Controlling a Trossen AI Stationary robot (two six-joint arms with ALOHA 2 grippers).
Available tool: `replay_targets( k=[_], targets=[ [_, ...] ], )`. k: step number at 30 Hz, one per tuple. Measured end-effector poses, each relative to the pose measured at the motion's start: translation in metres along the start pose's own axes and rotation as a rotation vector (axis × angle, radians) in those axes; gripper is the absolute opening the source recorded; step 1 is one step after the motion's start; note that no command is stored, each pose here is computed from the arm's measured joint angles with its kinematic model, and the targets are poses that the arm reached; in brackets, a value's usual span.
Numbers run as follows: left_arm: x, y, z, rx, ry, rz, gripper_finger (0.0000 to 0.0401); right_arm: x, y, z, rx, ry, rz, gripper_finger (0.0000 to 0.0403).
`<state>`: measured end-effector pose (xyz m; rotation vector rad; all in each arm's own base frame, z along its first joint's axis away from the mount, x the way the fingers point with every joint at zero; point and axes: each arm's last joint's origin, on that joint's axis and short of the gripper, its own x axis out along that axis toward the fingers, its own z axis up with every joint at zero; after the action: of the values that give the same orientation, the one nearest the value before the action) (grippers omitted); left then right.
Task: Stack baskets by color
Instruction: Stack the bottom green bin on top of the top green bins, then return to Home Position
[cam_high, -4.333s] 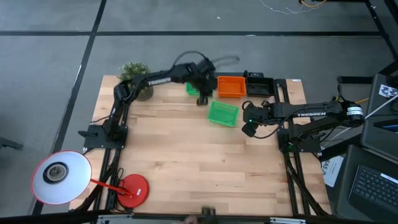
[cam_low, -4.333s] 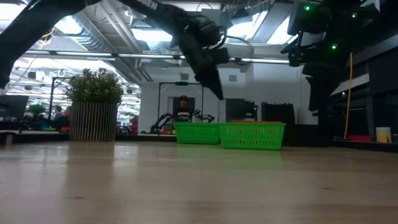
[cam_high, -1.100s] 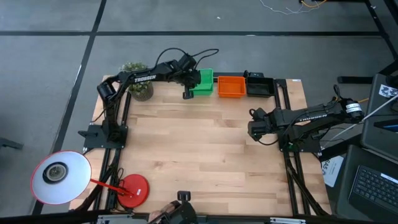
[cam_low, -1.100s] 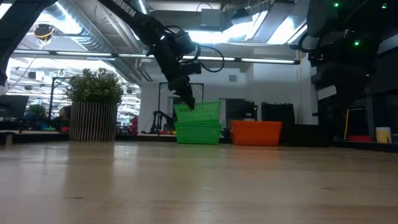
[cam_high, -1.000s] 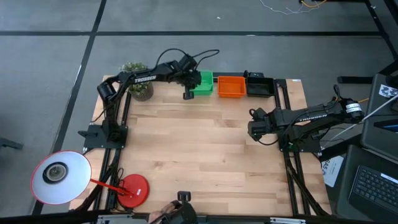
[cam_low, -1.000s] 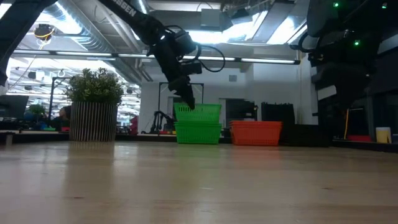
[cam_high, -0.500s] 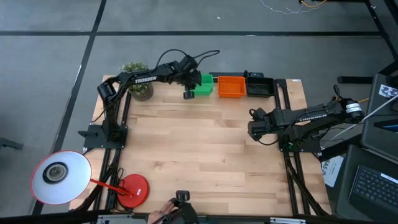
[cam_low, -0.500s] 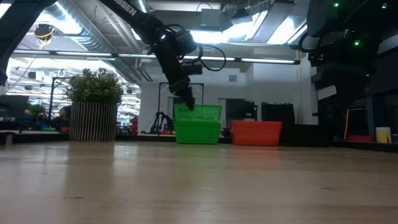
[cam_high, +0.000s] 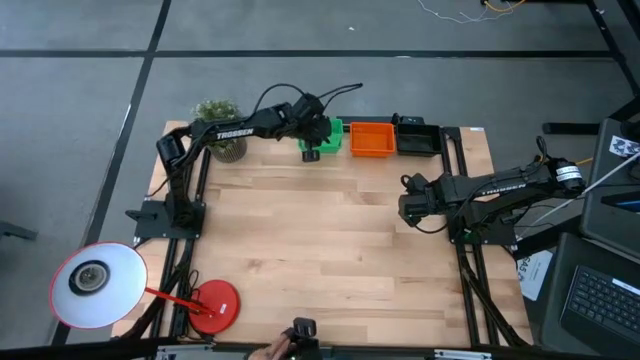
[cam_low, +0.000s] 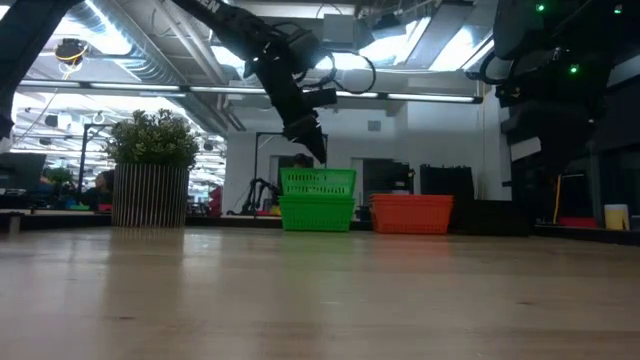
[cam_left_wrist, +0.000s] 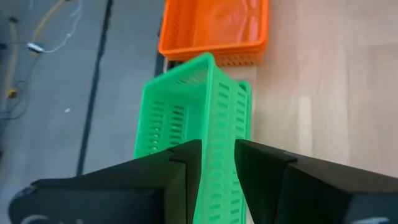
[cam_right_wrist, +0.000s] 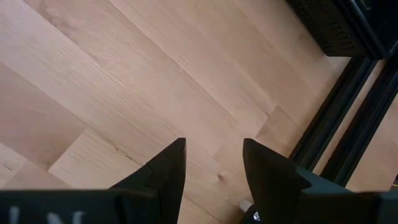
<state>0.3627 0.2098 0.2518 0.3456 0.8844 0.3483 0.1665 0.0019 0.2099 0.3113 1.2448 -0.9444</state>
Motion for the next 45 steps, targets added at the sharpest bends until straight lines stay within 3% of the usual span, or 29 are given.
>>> replay_targets(
  k=[6, 11, 19, 29, 36, 40, 42, 45],
  targets=[
    [-0.004, -0.023, 0.016, 0.046, 0.037, 0.118, 0.0081, 0.000, 0.000, 0.000, -0.001, 0.000, 0.000, 0.0160],
    [-0.006, -0.047, 0.035, 0.156, 0.096, 0.353, 0.0052, 0.000, 0.000, 0.000, -0.001, -0.002, -0.002, 0.0160],
    [0.040, -0.050, 0.012, 0.135, 0.263, 0.494, 0.0024, 0.000, 0.000, 0.001, 0.001, -0.013, -0.002, 0.0160],
    [0.050, -0.056, 0.009, 0.100, 0.240, 0.453, 0.0012, 0.000, 0.000, 0.001, -0.002, -0.024, -0.010, 0.0160],
    [0.007, -0.066, 0.039, 0.074, 0.155, 0.461, 0.0012, 0.000, 0.000, 0.001, 0.006, -0.035, -0.017, 0.0160],
    [-0.038, -0.078, 0.056, 0.019, 0.097, 0.350, 0.0012, 0.000, 0.002, 0.001, 0.012, -0.012, 0.012, 0.0160],
    [-0.063, -0.078, 0.055, -0.050, 0.086, 0.240, 0.0012, 0.001, 0.004, 0.001, 0.003, -0.029, 0.030, 0.0160],
    [-0.092, -0.076, 0.041, -0.203, 0.137, 0.036, 0.0011, 0.004, 0.014, -0.003, -0.153, -0.082, 0.097, 0.0160]
  ],
)
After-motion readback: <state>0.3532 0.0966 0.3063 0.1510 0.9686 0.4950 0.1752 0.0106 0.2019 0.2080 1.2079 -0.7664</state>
